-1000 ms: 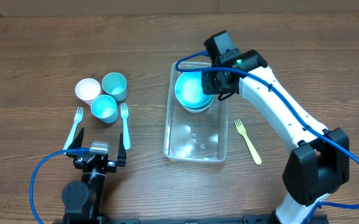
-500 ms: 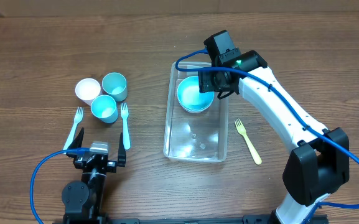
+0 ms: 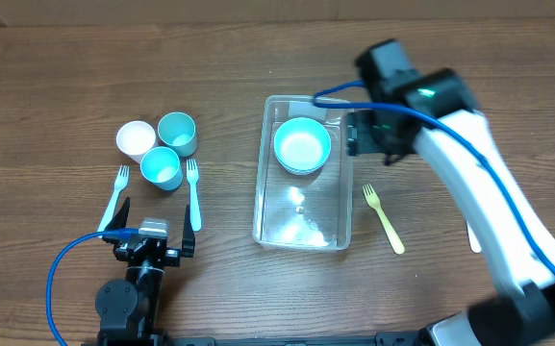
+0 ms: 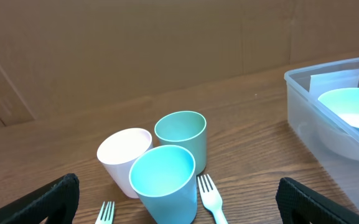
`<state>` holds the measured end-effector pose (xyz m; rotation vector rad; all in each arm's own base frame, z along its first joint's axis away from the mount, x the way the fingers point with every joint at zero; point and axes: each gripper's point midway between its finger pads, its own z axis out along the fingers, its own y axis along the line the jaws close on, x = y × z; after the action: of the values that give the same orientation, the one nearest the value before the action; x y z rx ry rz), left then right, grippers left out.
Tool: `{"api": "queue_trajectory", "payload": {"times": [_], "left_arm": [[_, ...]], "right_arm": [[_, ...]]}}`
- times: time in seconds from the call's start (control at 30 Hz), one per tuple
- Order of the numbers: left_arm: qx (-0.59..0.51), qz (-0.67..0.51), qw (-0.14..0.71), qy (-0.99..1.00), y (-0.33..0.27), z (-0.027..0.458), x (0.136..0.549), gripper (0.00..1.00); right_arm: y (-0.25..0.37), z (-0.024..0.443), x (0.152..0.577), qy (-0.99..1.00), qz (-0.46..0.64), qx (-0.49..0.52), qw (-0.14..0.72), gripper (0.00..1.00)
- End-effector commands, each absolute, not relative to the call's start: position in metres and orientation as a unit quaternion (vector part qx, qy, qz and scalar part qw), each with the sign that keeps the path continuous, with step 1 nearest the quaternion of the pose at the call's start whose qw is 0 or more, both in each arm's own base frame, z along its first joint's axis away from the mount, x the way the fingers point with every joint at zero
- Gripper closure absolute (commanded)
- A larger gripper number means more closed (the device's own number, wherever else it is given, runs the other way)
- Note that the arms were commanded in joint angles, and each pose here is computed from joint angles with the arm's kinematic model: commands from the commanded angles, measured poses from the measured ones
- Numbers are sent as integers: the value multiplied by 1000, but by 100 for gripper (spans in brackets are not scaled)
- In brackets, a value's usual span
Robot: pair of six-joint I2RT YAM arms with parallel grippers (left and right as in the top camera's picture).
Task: Pack container
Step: 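Release the teal bowl and lower the right gripper to the yellow fork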
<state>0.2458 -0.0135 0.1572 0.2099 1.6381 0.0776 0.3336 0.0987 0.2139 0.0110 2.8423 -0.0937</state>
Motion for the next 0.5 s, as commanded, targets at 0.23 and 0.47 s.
{"api": "queue_trajectory", "payload": {"times": [0.23, 0.47], "left_arm": [[100, 35, 680, 726, -15, 158, 245, 0], [100, 35, 680, 726, -15, 158, 245, 0]], "right_arm": [[60, 231, 254, 982, -21, 19, 189, 14], [72, 152, 230, 993, 52, -4, 103, 14]]}}
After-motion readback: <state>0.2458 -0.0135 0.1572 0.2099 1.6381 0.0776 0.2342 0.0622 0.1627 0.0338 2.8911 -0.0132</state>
